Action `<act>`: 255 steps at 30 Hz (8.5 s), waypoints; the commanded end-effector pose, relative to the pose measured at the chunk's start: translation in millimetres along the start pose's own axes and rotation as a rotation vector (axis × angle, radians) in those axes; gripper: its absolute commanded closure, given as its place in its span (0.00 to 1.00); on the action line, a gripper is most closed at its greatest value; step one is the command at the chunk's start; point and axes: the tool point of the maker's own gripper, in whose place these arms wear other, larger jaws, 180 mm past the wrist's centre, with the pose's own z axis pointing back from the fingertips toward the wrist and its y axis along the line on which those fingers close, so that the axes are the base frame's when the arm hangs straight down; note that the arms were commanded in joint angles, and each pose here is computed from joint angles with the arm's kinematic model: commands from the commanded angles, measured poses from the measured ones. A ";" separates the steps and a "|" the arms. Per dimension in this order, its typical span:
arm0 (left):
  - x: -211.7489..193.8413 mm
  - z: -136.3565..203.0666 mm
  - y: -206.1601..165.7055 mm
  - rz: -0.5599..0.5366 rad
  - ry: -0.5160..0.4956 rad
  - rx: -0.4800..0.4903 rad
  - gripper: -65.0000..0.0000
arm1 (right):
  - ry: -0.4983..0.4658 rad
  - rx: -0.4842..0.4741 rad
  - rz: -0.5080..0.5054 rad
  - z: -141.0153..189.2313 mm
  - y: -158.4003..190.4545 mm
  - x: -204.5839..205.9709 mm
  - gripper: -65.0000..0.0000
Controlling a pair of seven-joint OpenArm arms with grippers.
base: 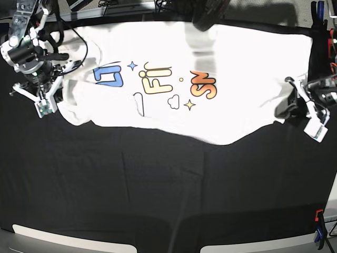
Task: Layout the t-shirt on the table in an organized manner, then fold the t-shirt properly
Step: 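Fold the hem over toward the collar with both grippers, then pull the folded shirt edge taut with both grippers, flattening the fold, then grasp the shirt ends with both grippers at opposite sides of the strip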
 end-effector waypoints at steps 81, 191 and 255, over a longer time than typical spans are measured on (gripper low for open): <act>11.0 7.5 -4.0 -0.032 -0.050 -0.005 1.00 | 0.011 0.086 0.524 -21.8 36.4 12.3 1.00; -43.1 27.1 6.4 -0.135 0.115 0.094 0.77 | 0.280 -0.174 0.618 25.8 -17.1 -33.7 1.00; -55.4 5.2 -29.7 0.125 0.014 0.032 0.72 | -0.061 -0.267 0.340 49.1 -10.2 39.1 0.53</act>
